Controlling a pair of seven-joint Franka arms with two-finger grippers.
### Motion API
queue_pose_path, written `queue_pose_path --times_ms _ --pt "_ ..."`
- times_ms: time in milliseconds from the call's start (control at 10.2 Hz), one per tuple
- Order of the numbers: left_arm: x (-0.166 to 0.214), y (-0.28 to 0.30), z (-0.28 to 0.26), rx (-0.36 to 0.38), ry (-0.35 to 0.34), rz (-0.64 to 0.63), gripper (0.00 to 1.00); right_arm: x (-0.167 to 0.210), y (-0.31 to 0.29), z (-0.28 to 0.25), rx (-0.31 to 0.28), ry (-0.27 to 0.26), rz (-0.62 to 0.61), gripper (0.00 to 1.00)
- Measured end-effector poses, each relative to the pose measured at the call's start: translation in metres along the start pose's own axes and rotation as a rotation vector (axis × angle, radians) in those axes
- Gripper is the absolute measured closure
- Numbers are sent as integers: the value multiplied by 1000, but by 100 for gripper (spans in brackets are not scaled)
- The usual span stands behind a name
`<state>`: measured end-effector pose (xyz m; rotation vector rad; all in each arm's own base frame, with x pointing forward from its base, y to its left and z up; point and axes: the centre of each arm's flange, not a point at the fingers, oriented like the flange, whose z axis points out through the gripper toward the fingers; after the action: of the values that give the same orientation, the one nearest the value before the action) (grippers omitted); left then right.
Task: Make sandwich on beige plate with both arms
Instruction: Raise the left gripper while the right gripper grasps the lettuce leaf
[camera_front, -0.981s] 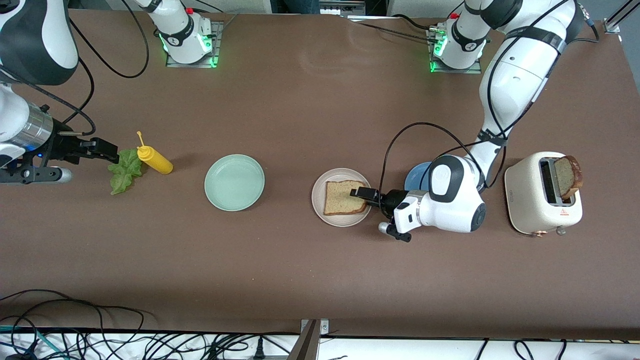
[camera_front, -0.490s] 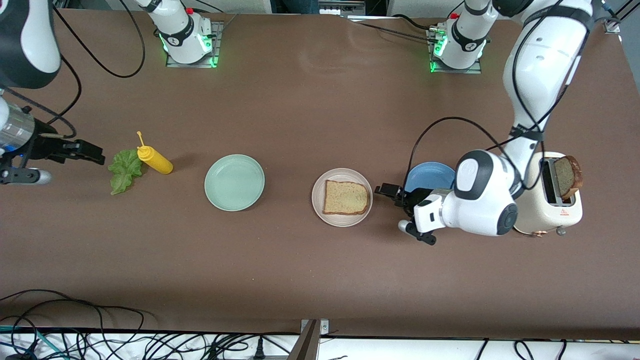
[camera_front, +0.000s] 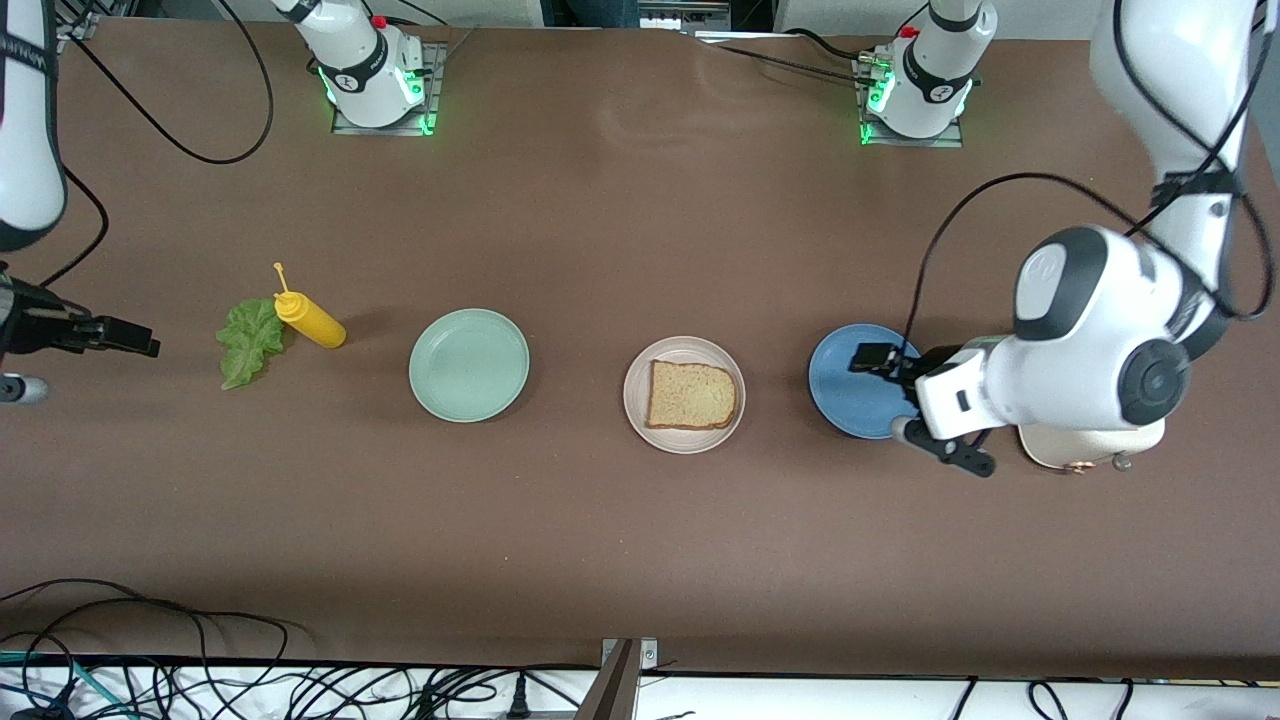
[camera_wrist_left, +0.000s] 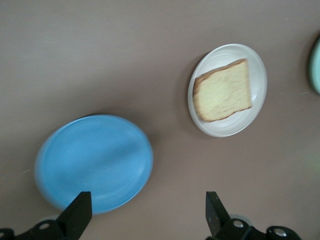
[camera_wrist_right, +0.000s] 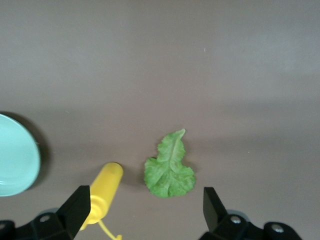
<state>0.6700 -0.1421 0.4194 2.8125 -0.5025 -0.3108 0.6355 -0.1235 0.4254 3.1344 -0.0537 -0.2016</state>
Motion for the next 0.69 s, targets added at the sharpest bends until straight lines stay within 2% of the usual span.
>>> queue_pose_path --times_ms 98,294,392,687 --pt "-12 0 -26 56 15 -17 0 6 6 38 8 -59 5 0" --pt "-39 0 -74 178 37 -33 0 15 16 97 16 -144 18 0" --pt "-55 9 -96 212 43 -52 0 16 21 117 16 -176 22 0" --pt "-98 42 -148 251 77 -116 0 10 25 178 11 -271 36 0"
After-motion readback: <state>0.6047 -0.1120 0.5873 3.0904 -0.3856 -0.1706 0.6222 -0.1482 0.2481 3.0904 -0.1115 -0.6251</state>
